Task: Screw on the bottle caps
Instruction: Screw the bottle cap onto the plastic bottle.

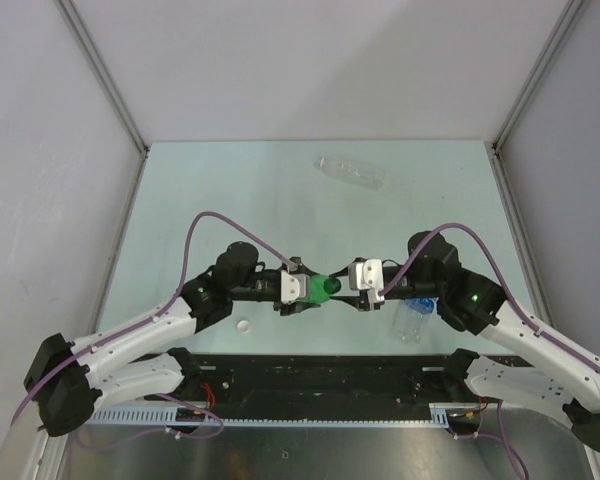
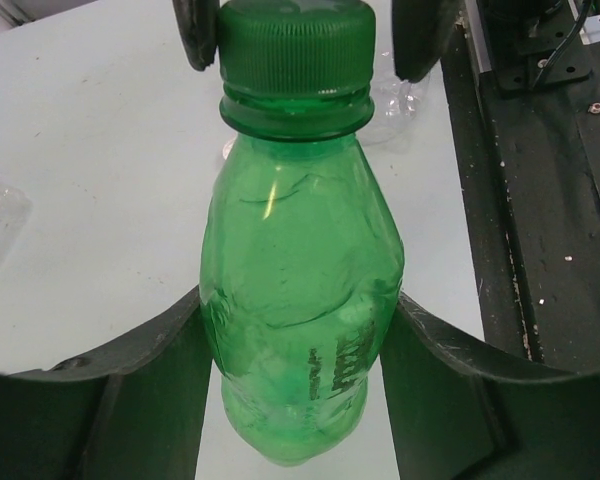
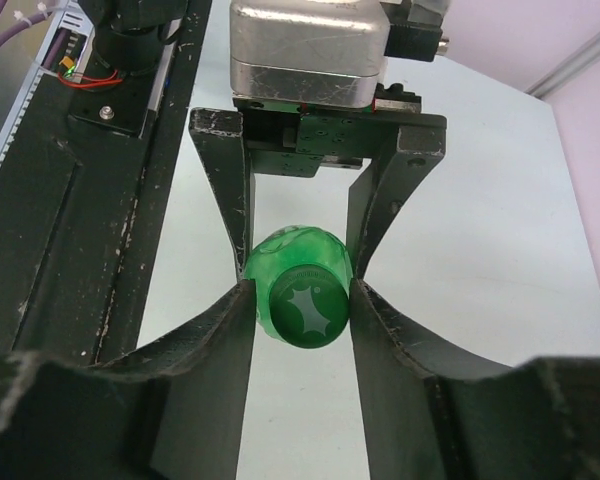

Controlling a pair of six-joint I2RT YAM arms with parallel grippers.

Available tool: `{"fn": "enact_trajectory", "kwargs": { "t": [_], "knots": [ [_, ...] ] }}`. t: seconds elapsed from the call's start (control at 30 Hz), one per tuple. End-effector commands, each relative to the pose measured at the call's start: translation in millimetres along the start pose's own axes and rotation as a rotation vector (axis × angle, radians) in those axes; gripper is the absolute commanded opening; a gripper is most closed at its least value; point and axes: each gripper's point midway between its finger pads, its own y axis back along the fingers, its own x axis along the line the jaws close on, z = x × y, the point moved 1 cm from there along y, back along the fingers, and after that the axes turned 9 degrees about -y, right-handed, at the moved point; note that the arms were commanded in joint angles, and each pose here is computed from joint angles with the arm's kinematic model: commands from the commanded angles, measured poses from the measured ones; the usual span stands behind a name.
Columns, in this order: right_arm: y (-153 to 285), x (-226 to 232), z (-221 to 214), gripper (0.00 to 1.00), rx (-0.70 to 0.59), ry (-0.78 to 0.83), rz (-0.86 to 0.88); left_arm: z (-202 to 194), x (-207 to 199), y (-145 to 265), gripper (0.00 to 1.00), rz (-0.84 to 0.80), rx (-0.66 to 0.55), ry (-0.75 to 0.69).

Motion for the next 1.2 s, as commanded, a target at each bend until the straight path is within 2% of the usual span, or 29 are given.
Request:
{"fn": "enact_trajectory", "kwargs": {
  "t": [0.0,0.13,0.37,0.43,0.6,0.73,0.87,1.0,1.1,1.13,1.17],
  "knots": [
    [0,0,11,0.45,-0.035,-0.008,-0.002,25,17,2,0.00,0.028,-0.056,-0.053],
    [-1,-4,5,0.39,-0.011,-0.036,-0.027,31,20,6,0.00,0.046,-0.068,-0.069],
    [-10,-16,0,0.06,-0.002,-0.164,-0.089,44,47,21,0.00,0.222,-0.071,-0.089],
    [-18,-29,-1,0.02,-0.014,-0.252,-0.157,45,61,27,0.00,0.307,-0.061,-0.079],
    [-40,-76,-2,0.00,-0.114,-0.578,-0.425,35,97,42,0.00,0.551,0.002,-0.052],
    [-35,-122,-30,0.00,-0.218,-0.951,-0.833,23,112,45,0.00,0.667,0.067,-0.047],
    [-36,-136,-43,0.00,-0.320,-1.113,-1.016,15,121,45,0.00,0.726,0.084,-0.026],
    [-47,-138,-34,0.00,-0.405,-1.171,-1.030,6,128,46,0.00,0.786,0.111,0.004],
    [-53,-139,-22,0.00,-0.409,-1.104,-0.980,1,126,43,0.00,0.781,0.118,0.016],
    [-54,-139,-18,0.04,-0.406,-1.071,-0.958,-1,125,43,0.00,0.779,0.119,0.021],
    [-55,-139,-14,0.15,-0.401,-1.037,-0.936,-2,124,42,0.00,0.777,0.117,0.029]
  ]
}}
